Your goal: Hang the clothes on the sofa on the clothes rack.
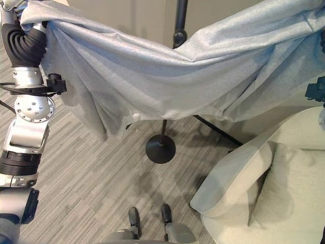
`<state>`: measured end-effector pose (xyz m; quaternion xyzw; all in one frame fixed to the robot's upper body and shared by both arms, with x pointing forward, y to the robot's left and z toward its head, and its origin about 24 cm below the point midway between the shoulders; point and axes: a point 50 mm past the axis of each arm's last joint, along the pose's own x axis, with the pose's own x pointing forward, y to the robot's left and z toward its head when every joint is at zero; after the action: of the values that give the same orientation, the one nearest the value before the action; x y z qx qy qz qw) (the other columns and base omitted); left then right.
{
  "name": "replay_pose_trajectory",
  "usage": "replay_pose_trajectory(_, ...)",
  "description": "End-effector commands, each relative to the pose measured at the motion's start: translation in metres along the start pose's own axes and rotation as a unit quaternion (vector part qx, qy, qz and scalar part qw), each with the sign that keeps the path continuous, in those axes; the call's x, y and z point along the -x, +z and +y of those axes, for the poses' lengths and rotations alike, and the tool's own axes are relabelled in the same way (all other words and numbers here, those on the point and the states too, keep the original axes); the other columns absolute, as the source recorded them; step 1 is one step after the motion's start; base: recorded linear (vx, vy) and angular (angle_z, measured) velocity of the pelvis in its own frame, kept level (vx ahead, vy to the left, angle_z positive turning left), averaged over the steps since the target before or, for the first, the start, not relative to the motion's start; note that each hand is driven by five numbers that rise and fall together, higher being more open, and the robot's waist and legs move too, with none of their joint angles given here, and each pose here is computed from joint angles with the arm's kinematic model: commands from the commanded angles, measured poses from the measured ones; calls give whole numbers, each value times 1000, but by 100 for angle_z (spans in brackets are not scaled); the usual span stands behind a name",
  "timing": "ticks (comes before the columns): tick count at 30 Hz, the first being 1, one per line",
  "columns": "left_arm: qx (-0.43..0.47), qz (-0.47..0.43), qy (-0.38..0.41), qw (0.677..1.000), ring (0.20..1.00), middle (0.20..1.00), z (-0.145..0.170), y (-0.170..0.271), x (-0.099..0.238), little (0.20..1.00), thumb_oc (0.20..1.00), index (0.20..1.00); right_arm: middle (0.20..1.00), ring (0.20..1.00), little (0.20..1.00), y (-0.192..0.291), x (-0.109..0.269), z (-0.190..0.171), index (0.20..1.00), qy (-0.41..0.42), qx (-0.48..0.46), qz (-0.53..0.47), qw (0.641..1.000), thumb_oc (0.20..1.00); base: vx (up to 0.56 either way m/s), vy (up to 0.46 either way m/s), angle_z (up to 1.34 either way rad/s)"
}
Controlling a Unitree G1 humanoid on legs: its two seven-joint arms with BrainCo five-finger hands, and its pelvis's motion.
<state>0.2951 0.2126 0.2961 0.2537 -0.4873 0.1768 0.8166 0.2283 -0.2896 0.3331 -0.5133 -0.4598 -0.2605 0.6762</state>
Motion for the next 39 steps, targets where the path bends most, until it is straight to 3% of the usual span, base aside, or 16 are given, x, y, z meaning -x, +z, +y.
replay_pose_trajectory(1, 9, -51, 42, 998, 200, 200, 12, 16, -16, 200, 200, 200, 200, 200, 200, 1, -4, -14, 200, -51, 12, -7, 999, 200, 73, 46, 0)
replay_pose_trajectory(7, 19, -62, 47, 997, 200, 200, 14, 21, -17, 200, 200, 200, 200, 200, 200, 5, -1, -12, 200, -58, 7, -11, 998, 200, 51, 6, -7)
replay_pose_trajectory(12, 39, -103, 72, 991, 200, 200, 20, 38, -32, 200, 200, 200, 200, 200, 200, 15, -15, -28, 200, -111, 17, -44, 993, 200, 73, -31, -14)
replay_pose_trajectory(20, -2, -102, 78, 992, 200, 200, 18, 41, -79, 200, 200, 200, 200, 200, 200, -2, -63, -54, 200, -149, 98, -24, 984, 200, 45, -42, 1)
replay_pose_trajectory(24, -72, -77, 61, 993, 200, 200, 21, 33, -106, 200, 200, 200, 200, 200, 200, -17, -83, -59, 200, -151, 107, 18, 983, 200, 29, -26, -3)
replay_pose_trajectory(31, -147, -43, -30, 988, 200, 200, -11, 24, -130, 200, 200, 200, 200, 200, 200, -43, -109, -26, 200, -82, 88, 106, 987, 200, -21, -23, 5)
replay_pose_trajectory(39, -217, 23, -127, 968, 200, 200, -60, -5, -121, 200, 200, 200, 200, 200, 200, -58, -106, 48, 200, 25, 24, 195, 980, 200, -79, -40, -2)
